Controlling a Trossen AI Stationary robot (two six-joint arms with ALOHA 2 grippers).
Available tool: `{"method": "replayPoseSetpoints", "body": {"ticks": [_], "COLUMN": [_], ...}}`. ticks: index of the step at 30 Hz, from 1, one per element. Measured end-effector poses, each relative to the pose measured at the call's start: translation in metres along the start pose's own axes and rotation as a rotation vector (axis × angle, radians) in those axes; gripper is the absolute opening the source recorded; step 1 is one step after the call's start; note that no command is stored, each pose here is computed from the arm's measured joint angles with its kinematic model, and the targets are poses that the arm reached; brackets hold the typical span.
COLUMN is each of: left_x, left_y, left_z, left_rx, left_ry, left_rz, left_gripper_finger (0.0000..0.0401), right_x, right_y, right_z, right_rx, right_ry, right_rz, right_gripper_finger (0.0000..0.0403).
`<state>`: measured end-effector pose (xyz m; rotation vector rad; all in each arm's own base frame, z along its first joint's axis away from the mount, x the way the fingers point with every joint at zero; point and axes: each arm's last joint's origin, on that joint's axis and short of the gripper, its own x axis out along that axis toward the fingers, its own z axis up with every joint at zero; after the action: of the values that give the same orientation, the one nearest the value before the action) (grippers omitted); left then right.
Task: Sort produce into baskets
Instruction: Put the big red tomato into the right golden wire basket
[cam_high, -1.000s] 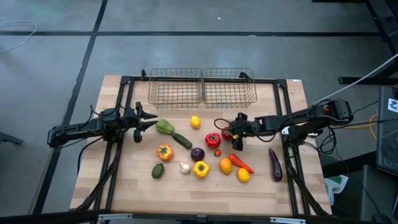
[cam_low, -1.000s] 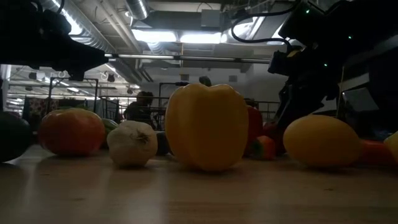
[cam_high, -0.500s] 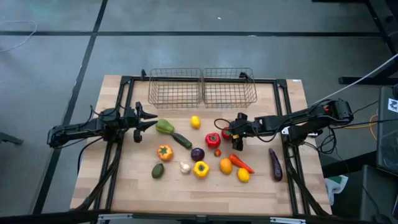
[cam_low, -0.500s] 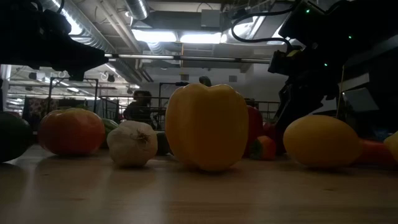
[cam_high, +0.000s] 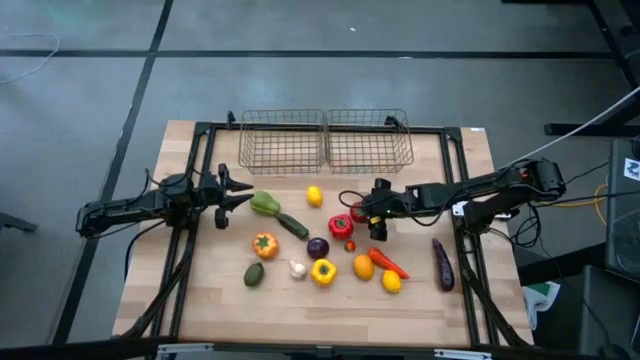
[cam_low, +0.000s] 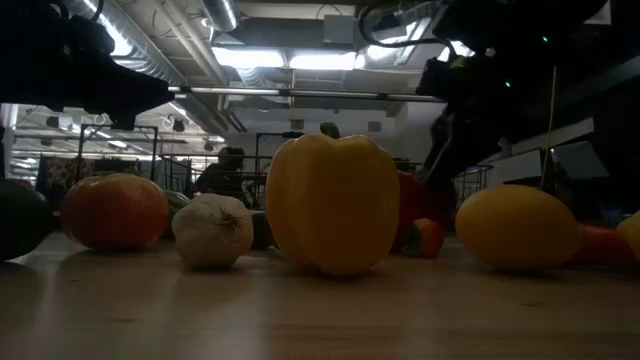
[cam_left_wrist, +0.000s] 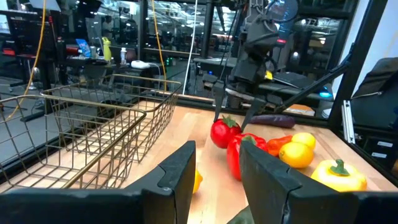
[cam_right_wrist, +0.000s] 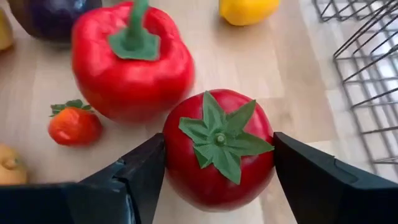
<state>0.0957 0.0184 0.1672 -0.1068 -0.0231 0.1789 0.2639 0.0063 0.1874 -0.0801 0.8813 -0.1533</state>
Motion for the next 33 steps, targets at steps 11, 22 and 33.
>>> {"method": "replayPoseSetpoints", "body": {"ticks": [11,22,33], "left_x": [0.0,0.0,0.0], "left_y": [0.0,0.0,0.0], "left_z": [0.0,0.0,0.0], "left_rx": [0.0,0.0,0.0], "left_ry": [0.0,0.001,0.001], "left_rz": [0.0,0.0,0.0], "left_gripper_finger": [0.0121,0.0121,0.0121], "right_x": [-0.022,-0.047,-0.05], "right_y": [-0.008,-0.054,-0.118], "right_z": [0.035,0.079,0.072], "right_rx": [-0.113,-0.12,-0.02], "right_ry": [0.005,-0.085,-0.047], "right_rz": [-0.147,-0.307,-0.361], "right_gripper_finger": [0.0271,0.0271,0.0271]}}
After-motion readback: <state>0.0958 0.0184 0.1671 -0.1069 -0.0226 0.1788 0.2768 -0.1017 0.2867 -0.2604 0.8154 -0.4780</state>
